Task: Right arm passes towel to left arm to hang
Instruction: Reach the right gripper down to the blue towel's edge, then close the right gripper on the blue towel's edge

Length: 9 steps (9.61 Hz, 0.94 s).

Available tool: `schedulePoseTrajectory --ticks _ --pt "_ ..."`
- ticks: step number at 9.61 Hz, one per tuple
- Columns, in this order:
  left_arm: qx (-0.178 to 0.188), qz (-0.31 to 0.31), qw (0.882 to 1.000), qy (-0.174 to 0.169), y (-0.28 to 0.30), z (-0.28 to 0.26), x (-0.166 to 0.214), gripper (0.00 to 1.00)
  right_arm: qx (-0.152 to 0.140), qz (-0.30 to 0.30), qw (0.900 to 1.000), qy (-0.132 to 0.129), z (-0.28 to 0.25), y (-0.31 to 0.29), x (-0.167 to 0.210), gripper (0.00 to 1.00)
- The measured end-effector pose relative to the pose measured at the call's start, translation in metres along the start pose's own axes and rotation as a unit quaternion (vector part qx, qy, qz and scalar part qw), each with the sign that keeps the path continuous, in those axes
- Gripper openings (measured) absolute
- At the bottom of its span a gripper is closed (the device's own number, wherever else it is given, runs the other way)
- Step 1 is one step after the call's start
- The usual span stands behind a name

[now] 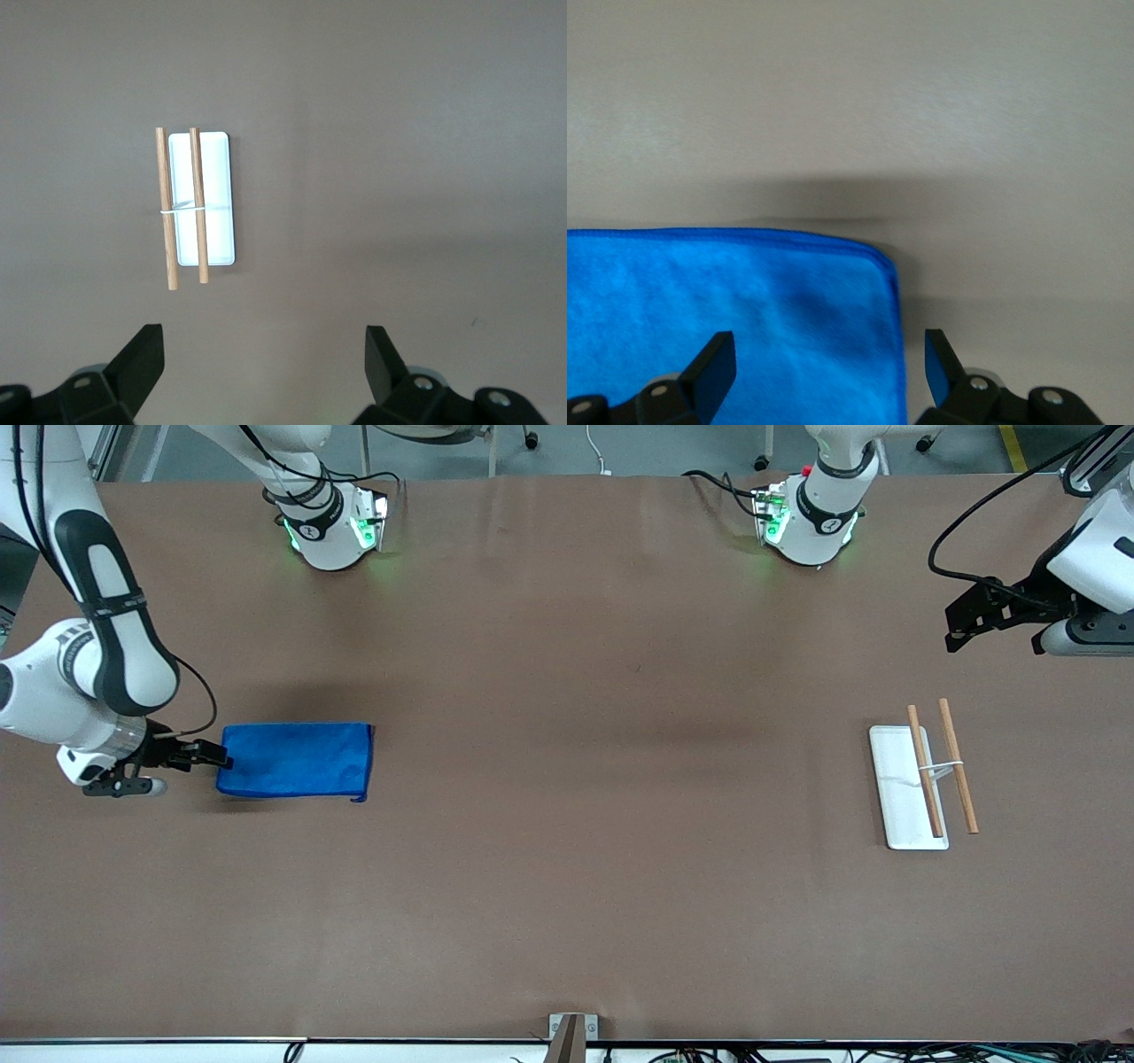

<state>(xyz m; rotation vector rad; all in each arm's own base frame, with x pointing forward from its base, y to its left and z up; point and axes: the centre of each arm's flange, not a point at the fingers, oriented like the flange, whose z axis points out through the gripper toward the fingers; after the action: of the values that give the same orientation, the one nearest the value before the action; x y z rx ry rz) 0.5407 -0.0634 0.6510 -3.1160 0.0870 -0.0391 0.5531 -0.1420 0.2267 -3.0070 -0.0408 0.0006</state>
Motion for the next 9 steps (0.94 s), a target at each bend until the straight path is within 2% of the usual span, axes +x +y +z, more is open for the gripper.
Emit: schedulePoseTrajectory --ticks 1,2,4,9 --pt "0.000 0.000 1.000 0.000 0.000 0.000 0.000 1.00 -0.010 -0.005 1.000 0.017 0.013 -0.025 0.001 0.94" --pt "0.000 0.000 1.000 0.000 0.000 0.000 0.000 1.00 -0.018 0.000 1.000 0.023 0.029 -0.053 -0.004 0.94" --pt "0.000 0.000 1.000 0.000 0.000 0.000 0.000 1.00 -0.020 0.011 1.000 0.012 0.050 -0.091 -0.015 0.94" --pt "0.000 0.000 1.000 0.000 0.000 0.000 0.000 1.00 -0.025 0.017 1.000 0.006 0.066 -0.087 -0.024 0.94"
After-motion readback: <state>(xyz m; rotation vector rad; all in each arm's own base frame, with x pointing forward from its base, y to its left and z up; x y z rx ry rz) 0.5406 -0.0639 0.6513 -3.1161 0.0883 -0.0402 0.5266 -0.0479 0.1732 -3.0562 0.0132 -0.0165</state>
